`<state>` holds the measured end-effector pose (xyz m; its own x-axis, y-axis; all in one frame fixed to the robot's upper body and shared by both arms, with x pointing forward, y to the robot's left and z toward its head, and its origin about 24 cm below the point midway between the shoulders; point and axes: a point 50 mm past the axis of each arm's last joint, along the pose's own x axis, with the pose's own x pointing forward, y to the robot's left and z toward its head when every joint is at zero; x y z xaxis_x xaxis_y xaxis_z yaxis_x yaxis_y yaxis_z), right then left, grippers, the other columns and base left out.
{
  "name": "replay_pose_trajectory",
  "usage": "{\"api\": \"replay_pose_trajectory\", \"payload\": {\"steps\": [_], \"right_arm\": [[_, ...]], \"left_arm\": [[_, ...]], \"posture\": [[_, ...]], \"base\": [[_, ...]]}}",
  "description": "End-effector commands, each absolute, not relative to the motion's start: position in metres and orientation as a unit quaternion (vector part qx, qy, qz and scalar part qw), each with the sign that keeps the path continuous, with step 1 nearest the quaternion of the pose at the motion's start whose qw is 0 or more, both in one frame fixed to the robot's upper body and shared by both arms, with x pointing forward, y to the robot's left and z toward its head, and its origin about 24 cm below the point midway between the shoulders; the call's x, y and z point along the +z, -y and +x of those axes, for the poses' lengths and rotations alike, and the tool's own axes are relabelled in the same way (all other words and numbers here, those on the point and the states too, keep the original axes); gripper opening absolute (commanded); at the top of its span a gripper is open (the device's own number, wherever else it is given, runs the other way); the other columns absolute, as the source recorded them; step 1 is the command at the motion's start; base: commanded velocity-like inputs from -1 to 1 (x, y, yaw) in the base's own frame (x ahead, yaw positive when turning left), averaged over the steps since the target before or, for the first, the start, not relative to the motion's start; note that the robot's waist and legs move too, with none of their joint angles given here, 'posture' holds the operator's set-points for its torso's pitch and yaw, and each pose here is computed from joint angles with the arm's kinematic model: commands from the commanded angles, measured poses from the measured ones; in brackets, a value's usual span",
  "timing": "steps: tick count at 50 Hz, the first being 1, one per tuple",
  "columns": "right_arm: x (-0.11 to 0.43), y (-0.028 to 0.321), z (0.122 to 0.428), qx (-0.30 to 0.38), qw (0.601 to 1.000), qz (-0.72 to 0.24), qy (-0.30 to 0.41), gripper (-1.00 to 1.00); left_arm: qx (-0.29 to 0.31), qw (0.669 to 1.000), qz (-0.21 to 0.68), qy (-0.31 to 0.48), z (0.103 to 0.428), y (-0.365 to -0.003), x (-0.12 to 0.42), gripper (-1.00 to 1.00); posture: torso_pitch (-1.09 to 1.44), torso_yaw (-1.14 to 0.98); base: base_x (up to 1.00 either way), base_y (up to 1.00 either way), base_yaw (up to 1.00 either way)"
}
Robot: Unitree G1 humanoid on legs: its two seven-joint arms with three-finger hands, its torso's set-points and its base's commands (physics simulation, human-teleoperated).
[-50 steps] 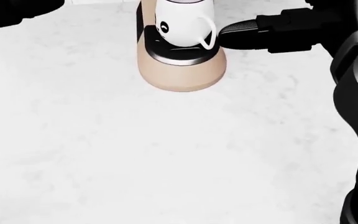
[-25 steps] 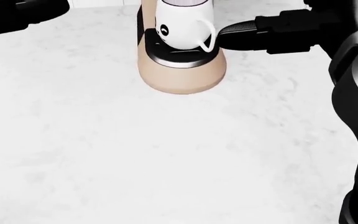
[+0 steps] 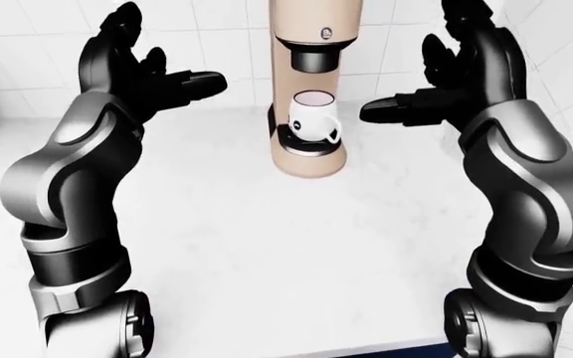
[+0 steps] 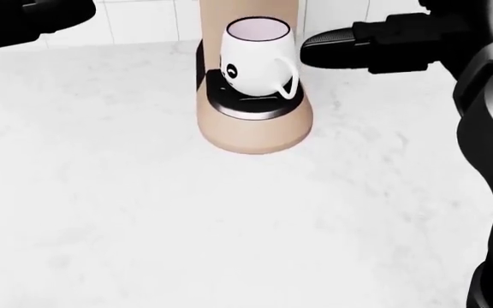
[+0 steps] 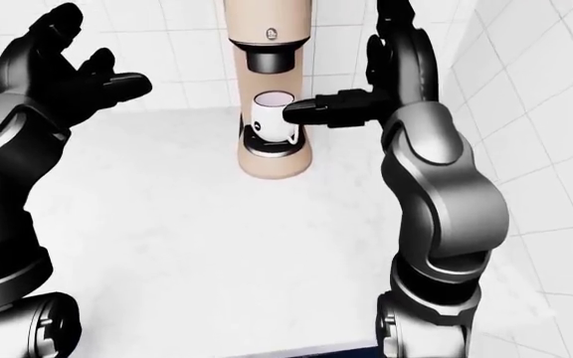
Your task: Press the button on the coffee machine to serve coffee.
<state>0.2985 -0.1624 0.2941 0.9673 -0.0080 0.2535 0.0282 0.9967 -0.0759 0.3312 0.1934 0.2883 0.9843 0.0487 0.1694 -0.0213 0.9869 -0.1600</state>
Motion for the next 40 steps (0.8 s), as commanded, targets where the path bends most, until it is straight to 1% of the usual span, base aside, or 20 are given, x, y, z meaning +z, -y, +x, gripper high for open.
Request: {"api": "replay_pose_trajectory", "payload": {"steps": [1, 40], "right_arm": [[0.3092, 0.1622, 0.2926, -0.011, 0.985, -0.039, 0.169, 1.00], [0.3091, 0.1609, 0.2918, -0.009, 0.985, -0.038, 0.169, 1.00]], "left_arm": [[0.014, 0.987, -0.080, 0.135, 0.3243, -0.1931, 0.3082, 1.00], [0.011, 0.988, -0.081, 0.132, 0.3249, -0.1923, 0.3062, 1.00]], "posture": [[-0.21, 0.00], [-0.45, 0.00]], "base": [[0.00, 0.00, 0.00], [0.00, 0.00, 0.00]]}}
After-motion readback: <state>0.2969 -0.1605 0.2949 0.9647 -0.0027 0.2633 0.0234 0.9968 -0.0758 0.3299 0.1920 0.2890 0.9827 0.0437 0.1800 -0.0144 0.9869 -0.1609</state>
